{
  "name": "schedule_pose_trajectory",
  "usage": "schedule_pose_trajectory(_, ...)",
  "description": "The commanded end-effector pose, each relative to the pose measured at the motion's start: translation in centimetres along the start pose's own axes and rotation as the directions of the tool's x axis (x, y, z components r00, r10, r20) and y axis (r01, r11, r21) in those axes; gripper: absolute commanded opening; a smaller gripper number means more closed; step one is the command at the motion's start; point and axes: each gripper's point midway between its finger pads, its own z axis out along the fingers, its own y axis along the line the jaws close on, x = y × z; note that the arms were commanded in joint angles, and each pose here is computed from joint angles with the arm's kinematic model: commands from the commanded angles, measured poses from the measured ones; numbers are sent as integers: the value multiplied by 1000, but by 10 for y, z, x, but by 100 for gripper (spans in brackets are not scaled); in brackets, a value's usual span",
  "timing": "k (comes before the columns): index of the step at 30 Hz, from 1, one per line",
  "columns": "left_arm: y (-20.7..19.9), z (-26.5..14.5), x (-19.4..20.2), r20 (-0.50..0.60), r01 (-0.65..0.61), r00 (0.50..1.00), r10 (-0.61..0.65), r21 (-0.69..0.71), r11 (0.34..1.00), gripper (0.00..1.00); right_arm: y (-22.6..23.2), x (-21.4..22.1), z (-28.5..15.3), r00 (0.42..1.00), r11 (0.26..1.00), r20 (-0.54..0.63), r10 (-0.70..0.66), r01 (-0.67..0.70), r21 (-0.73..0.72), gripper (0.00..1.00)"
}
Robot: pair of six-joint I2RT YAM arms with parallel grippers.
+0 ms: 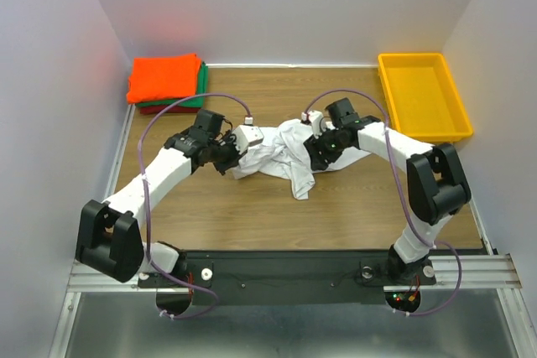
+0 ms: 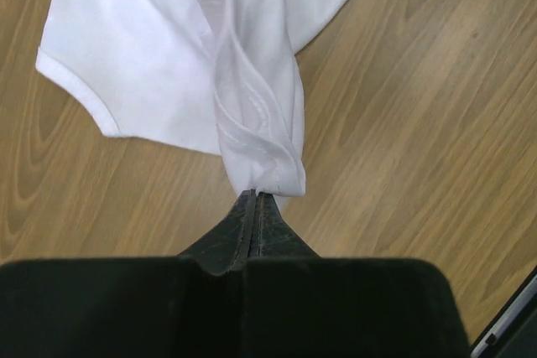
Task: Fold and stack the t-shirts
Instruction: Flatten the tshirt out
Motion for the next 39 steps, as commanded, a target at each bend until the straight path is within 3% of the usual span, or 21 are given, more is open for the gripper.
schedule_pose_trajectory(1,14,-18,-4,21,49,999,-49,-1,999,0,-6,-10,19,999,998,-9,-35,35,44,62)
schedule_pose_trajectory(2,21,-20,-4,25,66,998,-65,-14,998,0,-9,-3,24,999,998,-34,-31,33,50,61)
schedule_pose_trajectory(5,48,-35,-6,49,117,992,-114,-65,991,0,-14,7,23,997,995,-63,-44,49,84,41)
schedule_pose_trajectory(6,55,-40,-8,55,120,992,-116,-79,990,0,-15,8,20,997,994,-63,-43,49,96,30)
schedule_pose_trajectory(8,67,-47,-2,56,145,989,-140,-101,984,0,-17,3,7,998,990,-42,-50,55,133,17)
schedule_pose_trajectory(9,72,-51,-2,59,146,988,-140,-113,983,0,-17,1,2,998,988,-32,-52,56,144,4)
schedule_pose_trajectory(10,76,-53,1,58,153,987,-147,-117,981,0,-15,-10,-12,998,984,8,-66,64,164,1)
schedule_pose_trajectory(16,93,-70,23,44,185,983,-181,-161,969,0,-10,-37,-77,989,960,107,-106,73,272,1)
schedule_pose_trajectory(23,111,-93,46,31,205,979,-203,-228,952,0,-31,-31,-123,984,901,64,-166,124,416,1)
schedule_pose_trajectory(28,123,-108,46,55,211,977,-204,-265,941,0,-61,-30,-148,987,879,75,-141,90,468,1)
schedule_pose_trajectory(33,121,-97,45,79,243,970,-231,-225,944,0,-68,-25,-122,992,908,35,-123,98,406,1)
schedule_pose_trajectory(39,130,-81,45,103,290,956,-274,-199,936,0,-103,-33,-64,1000,934,8,-4,1,358,1)
